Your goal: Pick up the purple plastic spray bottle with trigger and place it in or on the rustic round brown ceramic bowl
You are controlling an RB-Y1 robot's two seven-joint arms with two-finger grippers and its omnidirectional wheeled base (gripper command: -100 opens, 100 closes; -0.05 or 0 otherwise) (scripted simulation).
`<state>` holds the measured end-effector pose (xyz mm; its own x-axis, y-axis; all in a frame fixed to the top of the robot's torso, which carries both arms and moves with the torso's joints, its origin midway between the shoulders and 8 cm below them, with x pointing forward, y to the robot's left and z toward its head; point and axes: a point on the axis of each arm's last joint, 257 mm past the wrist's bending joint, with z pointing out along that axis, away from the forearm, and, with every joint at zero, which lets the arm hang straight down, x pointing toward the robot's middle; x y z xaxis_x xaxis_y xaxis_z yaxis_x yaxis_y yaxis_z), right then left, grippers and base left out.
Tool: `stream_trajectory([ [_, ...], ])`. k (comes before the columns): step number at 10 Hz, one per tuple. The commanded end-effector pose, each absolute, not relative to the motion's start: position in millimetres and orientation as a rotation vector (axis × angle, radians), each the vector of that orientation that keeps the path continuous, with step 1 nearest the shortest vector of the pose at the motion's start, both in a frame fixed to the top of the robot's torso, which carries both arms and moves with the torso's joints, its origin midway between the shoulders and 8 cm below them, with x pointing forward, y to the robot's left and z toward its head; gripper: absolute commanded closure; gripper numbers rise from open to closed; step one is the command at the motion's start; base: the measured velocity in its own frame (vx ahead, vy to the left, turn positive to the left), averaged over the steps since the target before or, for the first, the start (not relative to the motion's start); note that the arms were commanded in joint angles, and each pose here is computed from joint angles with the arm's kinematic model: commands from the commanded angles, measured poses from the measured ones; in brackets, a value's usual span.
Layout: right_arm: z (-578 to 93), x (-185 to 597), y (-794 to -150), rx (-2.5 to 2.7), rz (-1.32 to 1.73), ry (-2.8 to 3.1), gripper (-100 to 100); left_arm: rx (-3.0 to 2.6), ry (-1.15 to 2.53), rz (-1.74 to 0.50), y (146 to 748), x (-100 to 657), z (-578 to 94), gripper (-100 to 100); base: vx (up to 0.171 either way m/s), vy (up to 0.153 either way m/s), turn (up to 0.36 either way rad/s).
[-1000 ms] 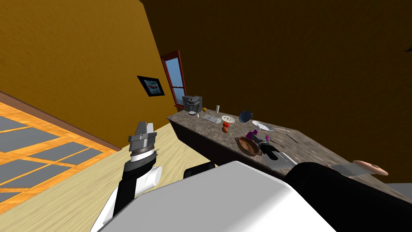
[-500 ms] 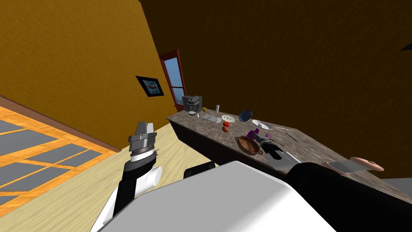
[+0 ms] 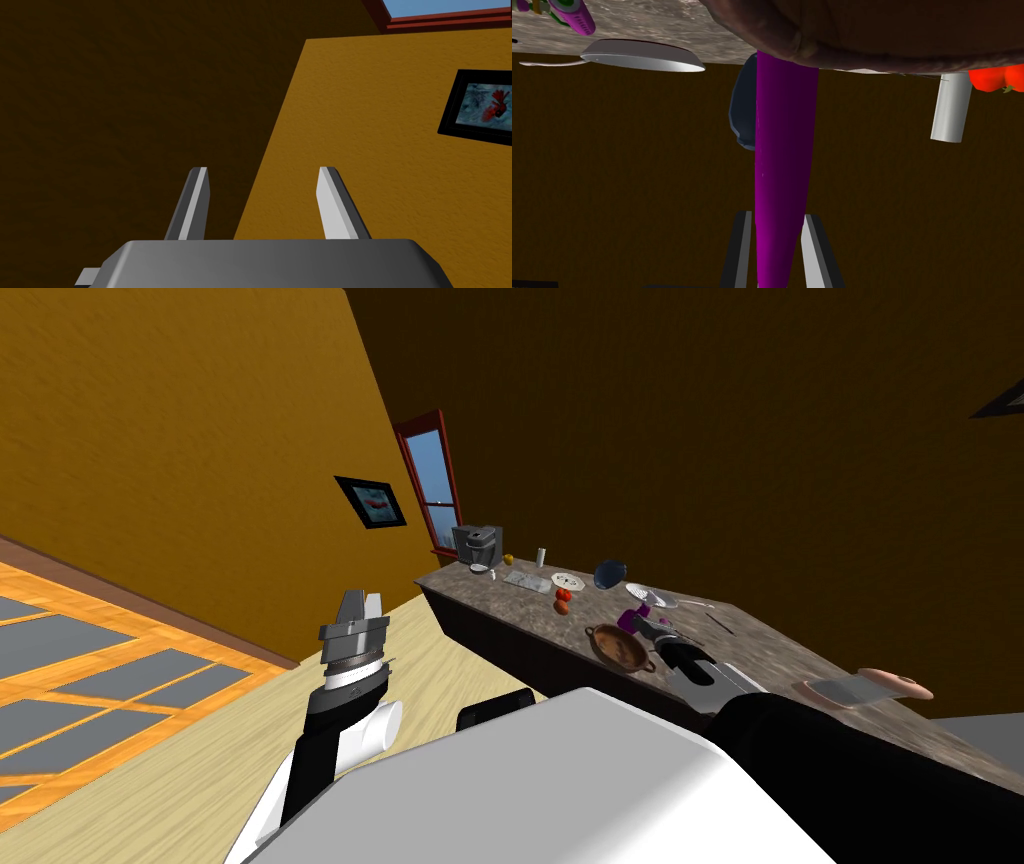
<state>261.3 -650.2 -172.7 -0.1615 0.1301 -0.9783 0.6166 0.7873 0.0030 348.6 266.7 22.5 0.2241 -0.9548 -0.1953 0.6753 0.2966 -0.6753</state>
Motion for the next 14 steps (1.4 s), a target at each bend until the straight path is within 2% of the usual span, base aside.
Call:
stream_trajectory([
  [1,-164.1,259.5,-649.3,0.589,-0.477,1.707,100,-0.509,0.658,-1.194,266.7,348.6,22.5,0,-0.018,0.055,-0.028],
  [12,-120.6,255.9,-624.9,0.555,-0.477,1.732,100,-0.509,0.658,-1.194,266.7,348.6,22.5,0,-0.007,0.054,-0.031],
  [13,-120.2,255.9,-624.5,0.556,-0.477,1.733,-100,-0.509,0.658,-1.194,266.7,348.6,22.5,0,-0.001,0.006,0.000],
  [14,-120.2,255.9,-624.5,0.556,-0.477,1.733,-100,-0.509,0.658,-1.194,266.7,348.6,22.5,0,0.000,0.000,0.000],
])
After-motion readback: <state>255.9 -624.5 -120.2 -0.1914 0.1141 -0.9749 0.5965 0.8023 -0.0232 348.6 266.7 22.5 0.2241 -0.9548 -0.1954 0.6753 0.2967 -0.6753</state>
